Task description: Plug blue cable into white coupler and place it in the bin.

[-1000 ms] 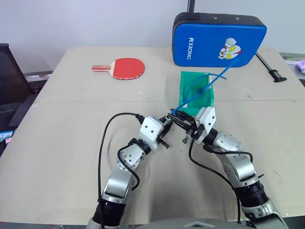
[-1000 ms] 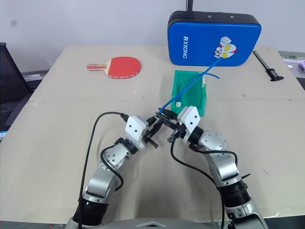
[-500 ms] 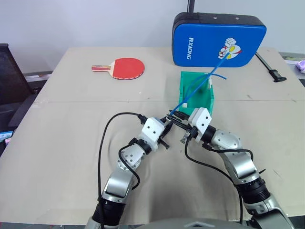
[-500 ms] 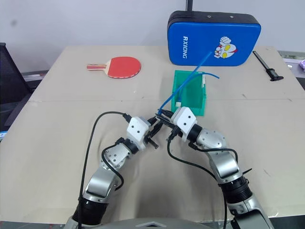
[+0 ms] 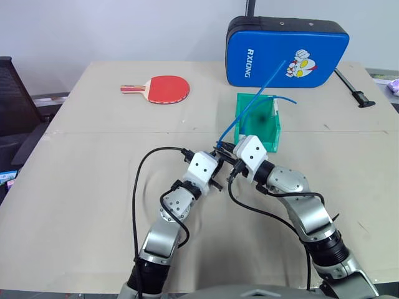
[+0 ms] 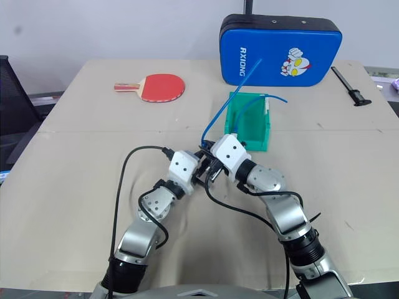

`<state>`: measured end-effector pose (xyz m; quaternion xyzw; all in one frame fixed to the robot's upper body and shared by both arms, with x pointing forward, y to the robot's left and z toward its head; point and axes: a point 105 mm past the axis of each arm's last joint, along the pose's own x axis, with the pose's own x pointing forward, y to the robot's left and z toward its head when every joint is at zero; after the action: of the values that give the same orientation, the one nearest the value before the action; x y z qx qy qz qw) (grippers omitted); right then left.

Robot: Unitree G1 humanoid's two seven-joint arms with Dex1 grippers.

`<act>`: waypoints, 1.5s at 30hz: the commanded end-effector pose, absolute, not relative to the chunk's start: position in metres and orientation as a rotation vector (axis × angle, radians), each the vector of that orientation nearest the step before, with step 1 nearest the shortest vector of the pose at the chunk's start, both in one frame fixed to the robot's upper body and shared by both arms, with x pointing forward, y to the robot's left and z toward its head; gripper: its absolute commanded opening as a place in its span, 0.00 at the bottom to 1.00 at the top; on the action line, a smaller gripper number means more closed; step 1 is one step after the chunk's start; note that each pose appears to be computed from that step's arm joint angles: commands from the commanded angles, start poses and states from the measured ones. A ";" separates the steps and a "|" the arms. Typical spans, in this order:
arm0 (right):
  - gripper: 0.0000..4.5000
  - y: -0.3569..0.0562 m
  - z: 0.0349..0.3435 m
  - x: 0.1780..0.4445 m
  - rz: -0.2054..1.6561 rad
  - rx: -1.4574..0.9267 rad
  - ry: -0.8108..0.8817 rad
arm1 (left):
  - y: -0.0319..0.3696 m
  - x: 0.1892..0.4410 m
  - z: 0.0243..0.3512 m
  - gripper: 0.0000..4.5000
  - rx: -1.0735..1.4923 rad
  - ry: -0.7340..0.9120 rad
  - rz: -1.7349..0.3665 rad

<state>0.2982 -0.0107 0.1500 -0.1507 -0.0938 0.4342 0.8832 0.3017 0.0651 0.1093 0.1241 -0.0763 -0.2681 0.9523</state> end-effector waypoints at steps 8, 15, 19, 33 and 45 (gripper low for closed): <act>0.00 -0.023 0.130 0.301 0.849 -0.322 -0.094 | 0.064 0.298 0.146 0.08 0.208 -0.291 -0.511; 0.00 -0.019 0.134 0.301 0.851 -0.326 -0.099 | 0.063 0.299 0.146 0.08 0.221 -0.295 -0.521; 0.00 -0.016 0.126 0.301 0.867 -0.340 -0.058 | 0.058 0.297 0.148 0.08 0.231 -0.309 -0.547; 0.00 -0.018 0.105 0.306 0.834 -0.341 0.088 | 0.056 0.296 0.156 0.08 0.201 -0.340 -0.541; 0.00 -0.031 0.070 0.301 0.821 -0.308 0.367 | 0.038 0.296 0.205 0.08 0.079 -0.432 -0.601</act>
<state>0.3099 -0.0212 0.1342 -0.1557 0.0360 0.3970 0.9038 0.3134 0.0489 0.1052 0.0618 -0.0175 -0.2806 0.9577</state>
